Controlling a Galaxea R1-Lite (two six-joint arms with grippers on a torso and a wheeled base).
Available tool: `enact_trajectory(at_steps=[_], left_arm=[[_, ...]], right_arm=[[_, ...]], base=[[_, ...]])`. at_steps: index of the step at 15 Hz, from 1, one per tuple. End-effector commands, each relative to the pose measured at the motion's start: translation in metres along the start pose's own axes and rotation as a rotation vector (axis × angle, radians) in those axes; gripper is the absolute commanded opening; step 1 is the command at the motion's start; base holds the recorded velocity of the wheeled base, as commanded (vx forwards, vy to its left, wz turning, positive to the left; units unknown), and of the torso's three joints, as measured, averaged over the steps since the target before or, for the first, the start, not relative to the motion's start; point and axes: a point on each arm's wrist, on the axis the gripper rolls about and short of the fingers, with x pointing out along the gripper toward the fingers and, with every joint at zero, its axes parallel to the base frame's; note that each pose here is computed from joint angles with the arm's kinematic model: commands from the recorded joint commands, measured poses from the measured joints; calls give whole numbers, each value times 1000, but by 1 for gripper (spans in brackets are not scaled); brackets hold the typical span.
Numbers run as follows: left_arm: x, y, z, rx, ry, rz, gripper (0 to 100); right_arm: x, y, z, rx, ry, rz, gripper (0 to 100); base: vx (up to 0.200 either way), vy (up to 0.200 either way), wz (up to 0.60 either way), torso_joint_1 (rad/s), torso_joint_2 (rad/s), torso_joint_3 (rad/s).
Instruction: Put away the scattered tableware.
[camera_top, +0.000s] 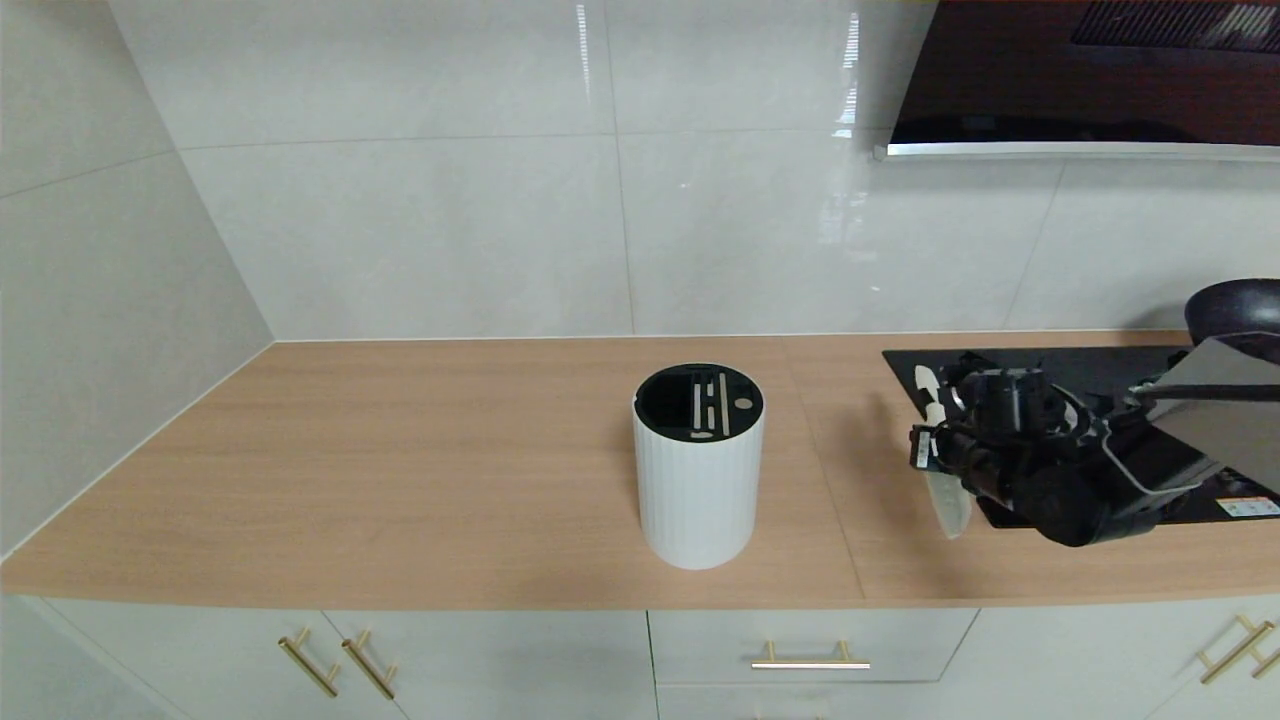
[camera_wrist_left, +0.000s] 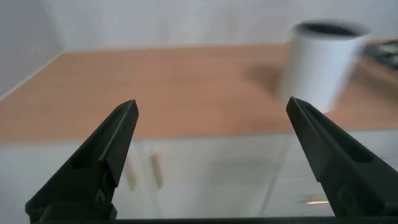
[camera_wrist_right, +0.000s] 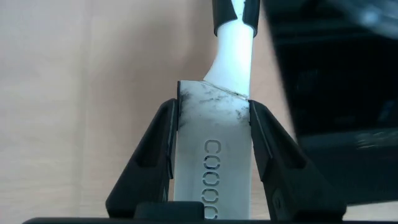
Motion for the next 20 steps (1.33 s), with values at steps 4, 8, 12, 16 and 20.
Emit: enact_trajectory(at_steps=[4,8,12,16,20], left_arm=[[139,10,104,-105,364,-305,100],[233,-34,109,-430,353,-500,100],[292,-71,81,-520,336,-579,100],[330,-99,84,-633,361,-627,100],[349,-120,67,-631,380,-655,100]], right_arm=[[-82,14,91,29,-260,118,0],[-130,43,117,31,-353,265,0],[-176,81,113,7,-353,423,0],[-211,106,99,-16,-334,551,0],[-232,123,87,-38,-313,638,0]], base=[[0,0,0,0,0,0],[0,0,0,0,0,0],[0,0,0,0,0,0],[0,0,0,0,0,0],[0,0,0,0,0,0]])
